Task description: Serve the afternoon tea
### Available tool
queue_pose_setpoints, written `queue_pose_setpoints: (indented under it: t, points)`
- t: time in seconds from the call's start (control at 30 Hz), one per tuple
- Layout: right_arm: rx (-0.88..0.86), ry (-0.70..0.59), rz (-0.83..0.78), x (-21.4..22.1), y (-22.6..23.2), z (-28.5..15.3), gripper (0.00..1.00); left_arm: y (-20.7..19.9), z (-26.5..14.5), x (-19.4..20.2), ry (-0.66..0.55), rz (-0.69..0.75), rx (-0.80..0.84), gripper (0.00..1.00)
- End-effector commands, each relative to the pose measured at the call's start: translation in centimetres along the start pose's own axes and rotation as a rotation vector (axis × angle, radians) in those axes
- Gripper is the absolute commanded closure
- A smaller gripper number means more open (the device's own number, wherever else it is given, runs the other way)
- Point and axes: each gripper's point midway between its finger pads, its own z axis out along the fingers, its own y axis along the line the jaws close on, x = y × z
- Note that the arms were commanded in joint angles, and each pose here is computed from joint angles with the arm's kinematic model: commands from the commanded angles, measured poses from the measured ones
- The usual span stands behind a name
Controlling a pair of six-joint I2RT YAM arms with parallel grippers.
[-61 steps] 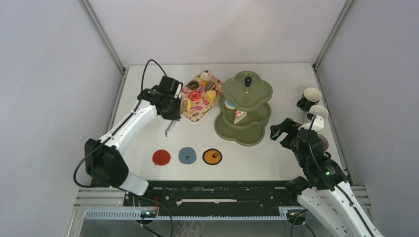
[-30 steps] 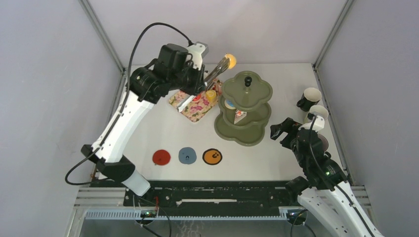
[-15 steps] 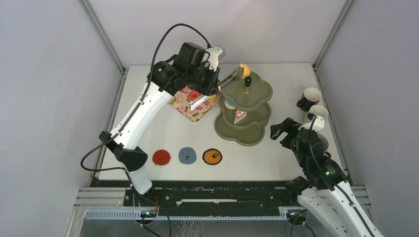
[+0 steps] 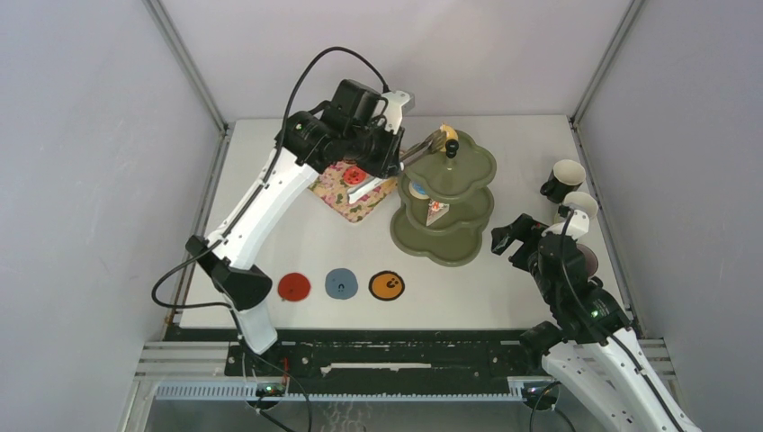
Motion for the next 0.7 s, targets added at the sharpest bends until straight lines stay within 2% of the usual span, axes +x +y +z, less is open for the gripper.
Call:
queue_pose_setpoints:
  t: [0.0,0.23,0.67]
  points:
    - [-0.038,-0.055,0.037,-2.0,1.2,-0.4,0.07,-1.1,-1.2,-2.3,-0.086,0.039,0.036,0.89]
    - [-0.033,-0.053,0.039,-1.9,1.1,-0.5,0.07,-1.1,-2.1,-2.8,-0.116,0.043,0.03,0.67]
    - [-0.027,-0.049,0.04,-1.7,0.9,-0.6,0.07,-1.5,-3.4,-3.7,-0.163,0.039,0.039,0.58]
